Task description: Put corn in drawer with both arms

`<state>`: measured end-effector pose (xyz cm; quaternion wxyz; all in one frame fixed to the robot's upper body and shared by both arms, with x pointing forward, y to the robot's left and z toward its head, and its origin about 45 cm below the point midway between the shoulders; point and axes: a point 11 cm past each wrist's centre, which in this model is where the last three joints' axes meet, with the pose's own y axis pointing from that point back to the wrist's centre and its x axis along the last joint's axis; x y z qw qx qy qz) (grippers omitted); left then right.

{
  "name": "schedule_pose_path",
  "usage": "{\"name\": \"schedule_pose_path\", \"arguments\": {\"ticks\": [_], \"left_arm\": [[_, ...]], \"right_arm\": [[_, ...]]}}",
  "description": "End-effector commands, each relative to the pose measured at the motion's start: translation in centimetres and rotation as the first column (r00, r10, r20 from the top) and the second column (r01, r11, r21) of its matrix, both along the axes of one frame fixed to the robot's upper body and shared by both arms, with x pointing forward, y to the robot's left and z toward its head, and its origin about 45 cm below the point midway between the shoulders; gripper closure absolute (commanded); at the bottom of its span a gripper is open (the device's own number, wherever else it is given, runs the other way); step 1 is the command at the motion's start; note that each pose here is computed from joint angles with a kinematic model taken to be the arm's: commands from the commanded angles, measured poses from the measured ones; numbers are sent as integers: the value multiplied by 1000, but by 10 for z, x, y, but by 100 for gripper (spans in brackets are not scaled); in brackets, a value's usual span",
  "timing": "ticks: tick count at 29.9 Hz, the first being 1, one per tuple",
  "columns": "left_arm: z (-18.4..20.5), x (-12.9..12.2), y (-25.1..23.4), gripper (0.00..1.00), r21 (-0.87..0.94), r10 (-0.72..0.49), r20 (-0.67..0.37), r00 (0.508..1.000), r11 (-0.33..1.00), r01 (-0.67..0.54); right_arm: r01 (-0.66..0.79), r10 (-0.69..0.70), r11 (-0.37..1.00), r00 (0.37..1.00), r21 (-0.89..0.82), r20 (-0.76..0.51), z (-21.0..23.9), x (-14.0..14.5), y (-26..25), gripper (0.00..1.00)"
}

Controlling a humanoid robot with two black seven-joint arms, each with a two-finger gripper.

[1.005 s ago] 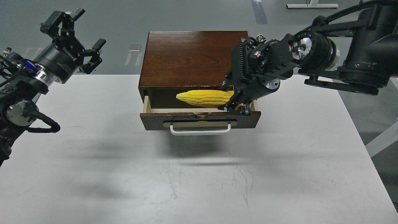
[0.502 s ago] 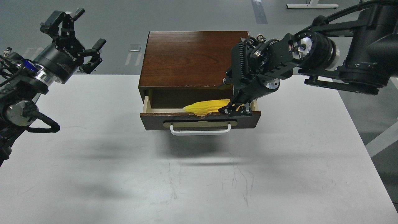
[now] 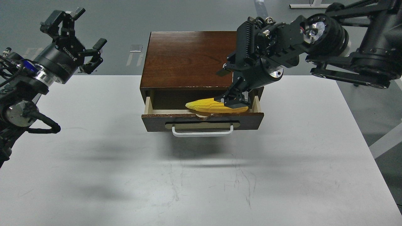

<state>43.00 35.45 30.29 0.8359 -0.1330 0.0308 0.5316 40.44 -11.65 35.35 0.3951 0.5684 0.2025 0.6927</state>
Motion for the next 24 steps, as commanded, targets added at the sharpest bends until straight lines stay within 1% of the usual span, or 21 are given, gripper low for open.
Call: {"name": "schedule_pose_path", "arguments": {"ticks": [1,2,5,6,8,10,11,12,14,16,17,19,20,22,23,24], "left_arm": [[0,0,0,1,1,7,-1,1000,1000,-7],[-1,0,0,1,1,6,-1,1000,1000,-6],[-1,1,-1,1,1,6,-2,1000,1000,-6],[-2,1,-1,1,2,9,-3,1000,1000,-9],[-2,1,-1,1,1,10,-3,1000,1000,-10],[-3,1,0,1,-1,10,-5,1000,1000,-10],[-3,1,0,1,-1,9,-5,1000,1000,-9],[-3,1,-1,1,-1,6,-5,1000,1000,-6],[-4,1,-1,1,-3,5,-6,1000,1000,-5],[-6,1,-3,1,-9,0,-9,1000,1000,0],[-6,1,-4,1,-11,-2,-9,1000,1000,2],[-12,0,-4,1,-15,0,-22,1000,1000,-1],[-12,0,-4,1,-15,0,-22,1000,1000,-1],[-13,0,-4,1,-17,-3,-24,1000,1000,3],[-13,-1,-5,1,-20,-11,-23,1000,1000,10],[-15,-2,-6,1,-28,-26,-27,999,999,25]], "right_arm": [[113,-101,980,992,161,-82,19,4,-2,4],[168,-143,959,982,230,-123,27,7,-6,3],[281,-210,884,953,374,-219,45,13,-13,2],[355,-242,821,926,447,-291,50,18,-19,1],[428,-261,744,893,513,-367,54,23,-24,1],[554,-260,560,824,617,-503,66,33,-41,1],[582,-255,507,806,635,-535,69,35,-46,1],[637,-238,402,766,658,-597,70,40,-59,0],[689,-206,289,723,664,-660,68,43,-71,0],[763,-128,109,646,637,-752,58,47,-90,0],[779,-111,64,627,624,-771,53,48,-96,0],[833,-23,-91,546,546,-838,31,50,-114,0],[833,-22,-91,546,545,-838,31,50,-114,0],[862,85,-250,473,441,-877,9,50,-134,0],[866,109,-285,456,412,-883,2,50,-139,0],[864,147,-355,428,356,-892,-12,51,-151,0]]}}
